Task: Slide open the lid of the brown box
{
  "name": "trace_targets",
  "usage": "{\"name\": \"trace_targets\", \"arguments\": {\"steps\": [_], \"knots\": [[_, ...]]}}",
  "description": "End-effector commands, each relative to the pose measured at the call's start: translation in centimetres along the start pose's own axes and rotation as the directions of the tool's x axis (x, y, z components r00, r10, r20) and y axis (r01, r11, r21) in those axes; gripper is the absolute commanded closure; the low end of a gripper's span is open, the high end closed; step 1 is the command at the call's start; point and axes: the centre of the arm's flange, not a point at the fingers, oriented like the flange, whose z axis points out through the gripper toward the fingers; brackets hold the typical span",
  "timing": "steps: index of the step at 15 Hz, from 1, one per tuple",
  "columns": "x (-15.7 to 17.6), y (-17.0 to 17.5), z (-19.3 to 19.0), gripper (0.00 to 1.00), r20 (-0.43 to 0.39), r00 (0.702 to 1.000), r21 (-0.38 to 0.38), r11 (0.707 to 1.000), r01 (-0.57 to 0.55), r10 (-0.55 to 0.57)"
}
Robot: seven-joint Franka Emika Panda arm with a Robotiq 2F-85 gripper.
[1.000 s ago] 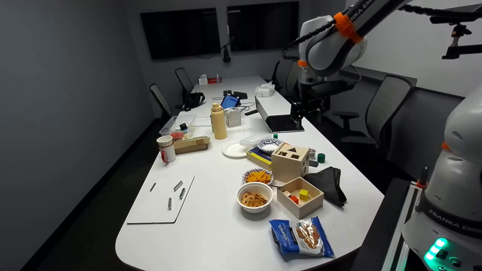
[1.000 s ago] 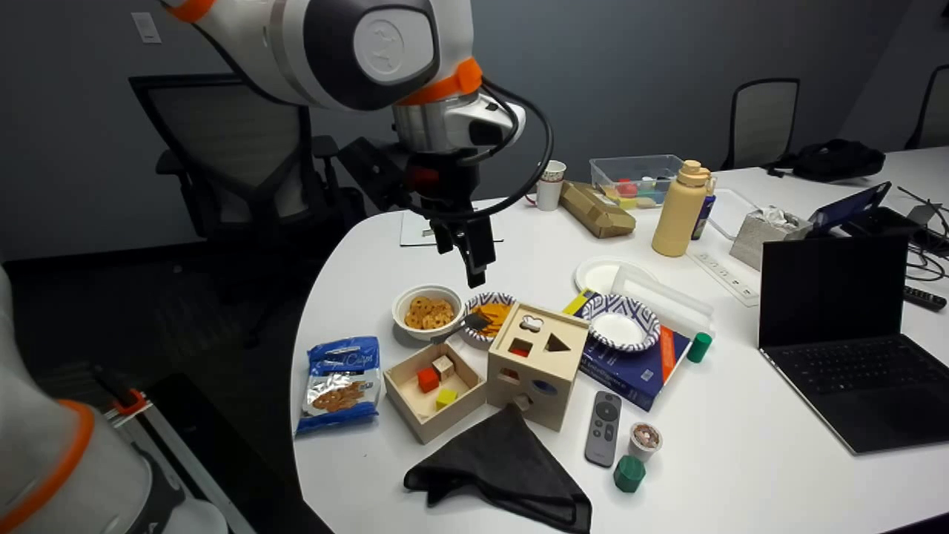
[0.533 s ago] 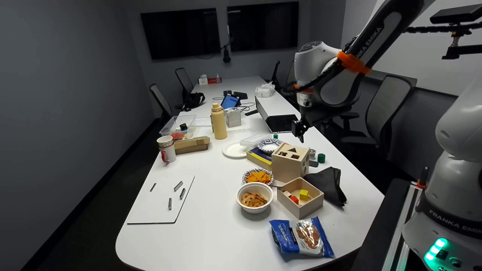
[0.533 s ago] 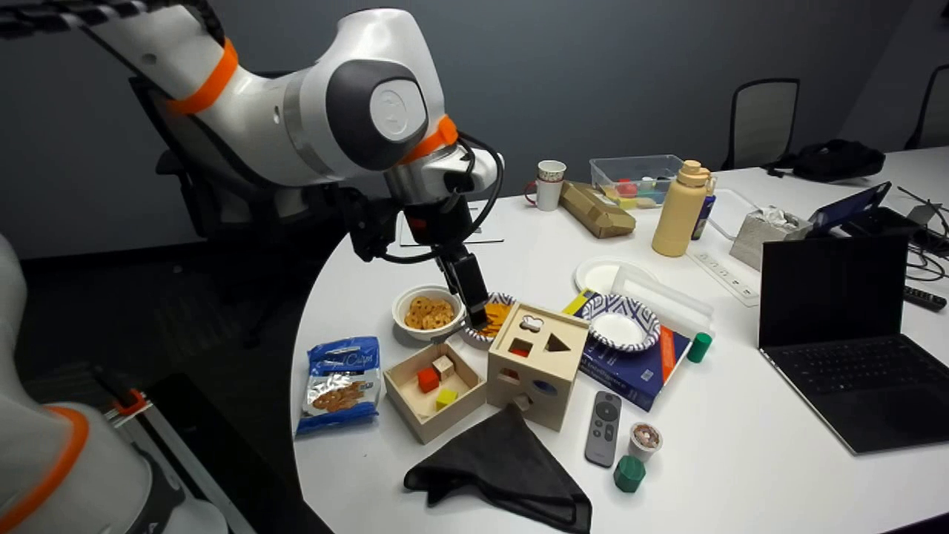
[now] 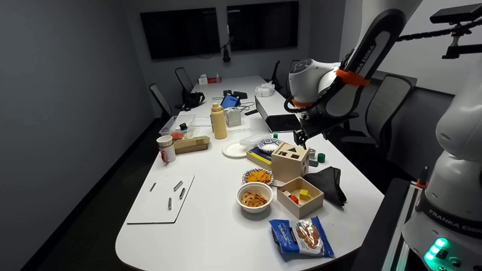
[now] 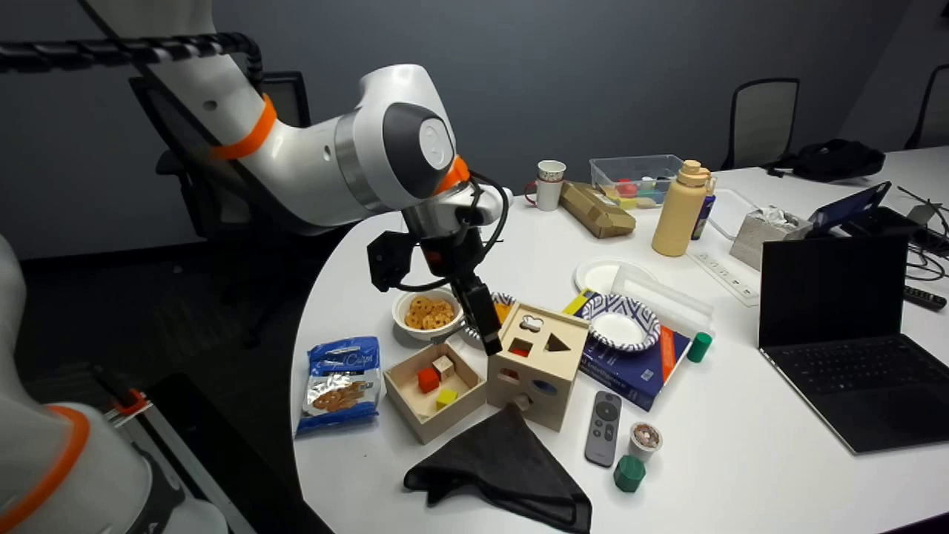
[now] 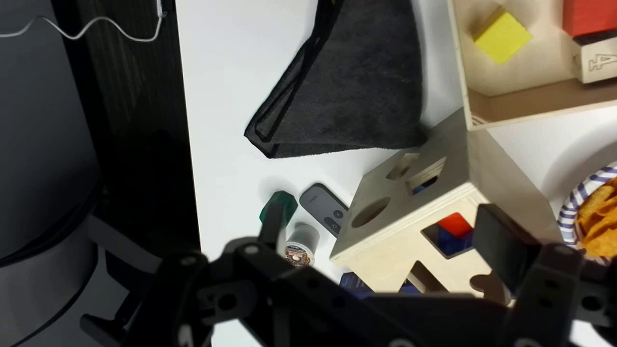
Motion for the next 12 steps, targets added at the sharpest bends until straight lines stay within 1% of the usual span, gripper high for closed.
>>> {"name": "trace_targets", "arguments": {"steps": [1,5,7,9,12], "knots": [[3.3,-1.5,2.2,0.00,0.019,1.000,0.042,0.999,-0.024,0.023],[5.9,-2.3,3.4,0.00,0.037,0.999,0.102,0.994,-0.037,0.034],[6.9,-2.7,4.1,0.00,0.047,0.998,0.118,0.992,-0.036,0.030],[7.5,-3.2,4.8,0.00,0.060,0.998,0.132,0.991,-0.036,0.028],[8.5,-4.2,5.7,0.00,0.072,0.997,0.128,0.992,-0.022,0.013]]}}
